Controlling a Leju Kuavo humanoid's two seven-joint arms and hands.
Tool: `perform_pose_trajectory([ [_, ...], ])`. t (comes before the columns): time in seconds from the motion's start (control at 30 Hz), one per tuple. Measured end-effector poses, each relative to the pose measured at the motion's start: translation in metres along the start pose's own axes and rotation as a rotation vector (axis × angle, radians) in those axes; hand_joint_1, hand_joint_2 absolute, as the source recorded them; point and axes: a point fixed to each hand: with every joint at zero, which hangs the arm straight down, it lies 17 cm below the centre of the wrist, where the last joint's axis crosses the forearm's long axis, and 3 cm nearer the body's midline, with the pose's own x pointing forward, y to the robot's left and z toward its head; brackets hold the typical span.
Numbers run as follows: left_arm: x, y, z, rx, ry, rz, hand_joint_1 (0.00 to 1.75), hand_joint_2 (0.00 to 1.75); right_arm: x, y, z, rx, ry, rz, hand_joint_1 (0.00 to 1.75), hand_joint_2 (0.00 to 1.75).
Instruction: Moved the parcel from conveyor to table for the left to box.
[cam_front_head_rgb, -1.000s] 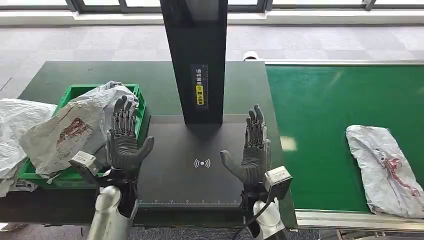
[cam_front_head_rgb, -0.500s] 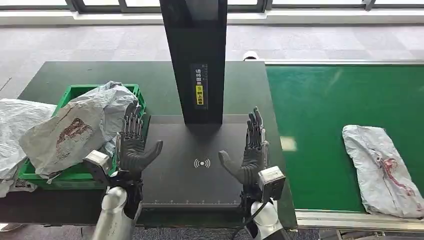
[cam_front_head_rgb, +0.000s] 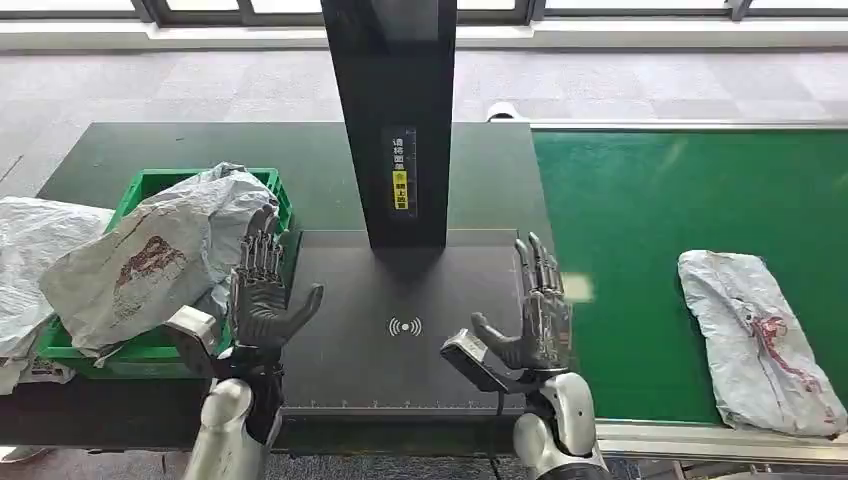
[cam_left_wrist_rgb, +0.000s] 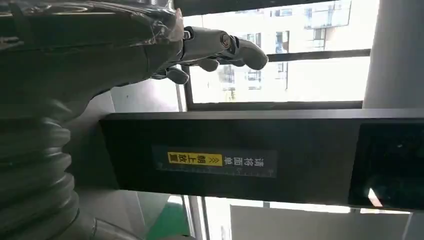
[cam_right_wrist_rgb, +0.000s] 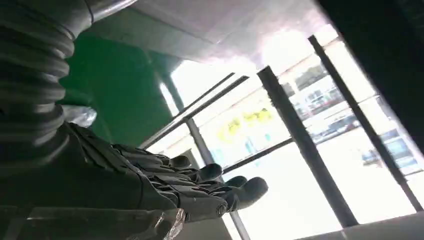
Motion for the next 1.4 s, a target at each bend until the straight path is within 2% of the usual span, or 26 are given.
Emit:
perform_pose_trajectory([
  [0.3, 0.009, 0.014, 0.017, 0.048, -0.003, -0.029, 0.00, 1.75, -0.186, -0.028, 0.013, 0.036, 0.319, 0.321, 0.00, 1.75],
  [0.43, 0.014, 0.017, 0.019, 0.057, -0.012, -0.034, 0.00, 1.75, -0.236, -0.042, 0.025, 0.042, 0.417, 0.365, 0.00, 1.75],
  [0.6, 0.017, 0.018, 0.019, 0.060, -0.018, -0.038, 0.00, 1.75, -0.262, -0.049, 0.033, 0.049, 0.478, 0.387, 0.00, 1.75],
  [0.8, 0.020, 0.020, 0.018, 0.073, -0.027, -0.048, 0.00, 1.75, -0.313, -0.055, 0.051, 0.061, 0.672, 0.389, 0.00, 1.75],
  [1.2, 0.022, 0.020, 0.017, 0.073, -0.032, -0.049, 0.00, 1.75, -0.332, -0.043, 0.063, 0.106, 0.747, 0.364, 0.00, 1.75],
  [1.4, 0.024, 0.020, 0.016, 0.070, -0.037, -0.053, 0.00, 1.75, -0.358, -0.034, 0.087, 0.160, 0.916, 0.353, 0.00, 1.75],
])
